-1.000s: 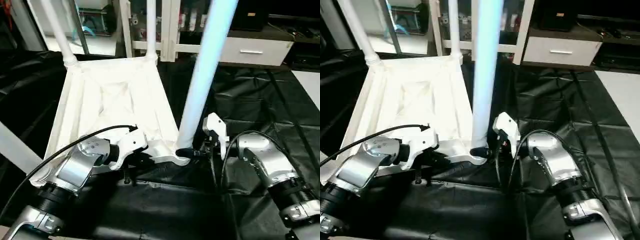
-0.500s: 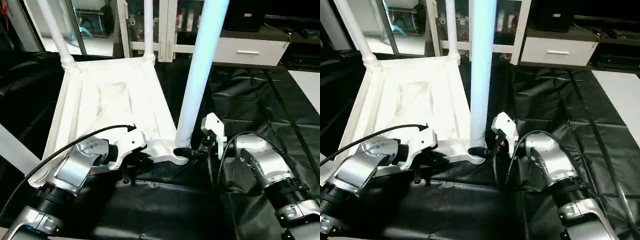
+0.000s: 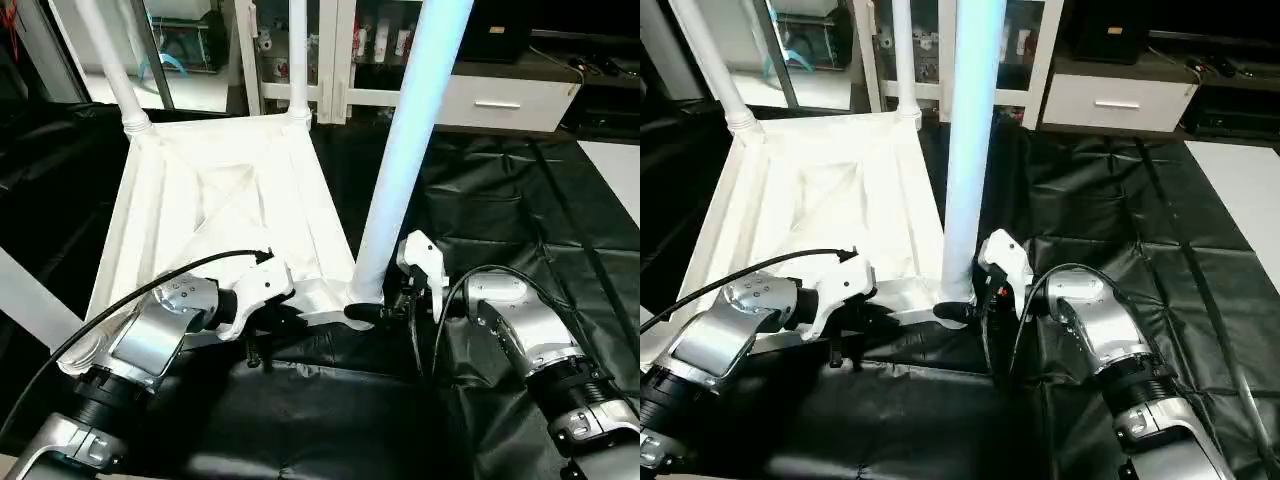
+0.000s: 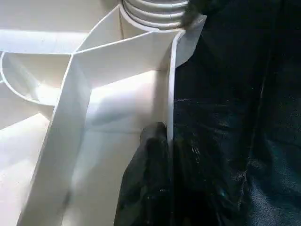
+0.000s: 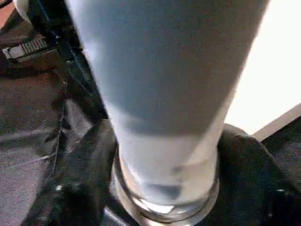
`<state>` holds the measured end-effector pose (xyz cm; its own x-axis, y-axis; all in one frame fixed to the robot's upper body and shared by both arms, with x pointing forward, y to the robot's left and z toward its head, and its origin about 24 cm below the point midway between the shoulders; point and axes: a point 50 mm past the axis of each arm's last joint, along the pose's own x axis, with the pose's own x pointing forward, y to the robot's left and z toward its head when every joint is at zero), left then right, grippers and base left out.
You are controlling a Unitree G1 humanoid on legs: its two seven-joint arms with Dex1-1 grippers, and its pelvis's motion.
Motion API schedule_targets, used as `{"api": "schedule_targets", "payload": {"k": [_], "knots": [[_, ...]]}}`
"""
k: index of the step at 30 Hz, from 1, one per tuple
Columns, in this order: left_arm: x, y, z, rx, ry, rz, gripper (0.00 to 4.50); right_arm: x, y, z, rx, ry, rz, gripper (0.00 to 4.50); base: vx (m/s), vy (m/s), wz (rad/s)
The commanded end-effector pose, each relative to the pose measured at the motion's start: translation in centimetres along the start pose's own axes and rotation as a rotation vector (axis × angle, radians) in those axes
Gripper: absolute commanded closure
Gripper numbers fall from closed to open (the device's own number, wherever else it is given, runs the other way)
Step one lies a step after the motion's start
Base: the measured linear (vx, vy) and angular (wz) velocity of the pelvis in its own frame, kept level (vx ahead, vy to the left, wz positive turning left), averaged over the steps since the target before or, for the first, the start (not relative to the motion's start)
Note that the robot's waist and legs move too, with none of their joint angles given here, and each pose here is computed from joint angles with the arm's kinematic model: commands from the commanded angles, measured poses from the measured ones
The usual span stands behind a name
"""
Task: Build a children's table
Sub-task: Rotate leg to tighten
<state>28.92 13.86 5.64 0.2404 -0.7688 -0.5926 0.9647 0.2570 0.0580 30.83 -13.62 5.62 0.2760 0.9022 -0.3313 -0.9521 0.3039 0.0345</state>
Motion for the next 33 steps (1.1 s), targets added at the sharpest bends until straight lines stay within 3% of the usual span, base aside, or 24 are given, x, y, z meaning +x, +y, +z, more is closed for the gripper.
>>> {"api": "schedule_targets", "payload": {"k": [1, 11, 16, 18, 23, 28, 30, 33], "knots": [[0.4, -0.4, -0.3, -0.047, -0.046, -0.008, 4.5, 0.2, 0.2, 0.1, -0.01, 0.017, 0.029, 1.59, 0.0, 0.0, 0.0], [0.7, -0.3, -0.1, -0.048, -0.052, -0.005, 4.5, 0.2, -0.1, -0.3, 0.001, 0.011, -0.021, 1.83, 0.0, 0.0, 0.0], [1.1, 0.3, 0.0, -0.068, -0.065, 0.045, 4.5, 1.0, -1.6, -0.5, 0.033, -0.023, -0.259, 1.85, 0.0, 0.0, 0.0], [2.0, 1.5, 0.5, -0.108, -0.077, 0.138, 4.5, 2.0, -2.4, -0.8, 0.101, -0.055, -0.445, 1.85, 0.0, 0.0, 0.0], [2.9, 3.1, 1.2, -0.142, -0.086, 0.262, 4.5, 3.2, -3.0, -1.0, 0.188, -0.075, -0.627, 1.85, 0.0, 0.0, 0.0], [3.8, 4.9, 2.4, -0.175, -0.083, 0.44, 4.5, 5.0, -3.7, -0.9, 0.263, -0.05, -0.898, 1.85, 0.0, 0.0, 0.0], [4.1, 5.5, 2.9, -0.167, -0.075, 0.5, 4.5, 5.6, -3.8, -1.3, 0.279, 0.03, -1.031, 1.86, 0.0, 0.0, 0.0], [4.1, 5.6, 3.1, -0.134, -0.064, 0.522, 4.5, 6.4, -3.5, -1.0, 0.297, 0.018, -1.023, 1.86, 0.0, 0.0, 0.0]]}}
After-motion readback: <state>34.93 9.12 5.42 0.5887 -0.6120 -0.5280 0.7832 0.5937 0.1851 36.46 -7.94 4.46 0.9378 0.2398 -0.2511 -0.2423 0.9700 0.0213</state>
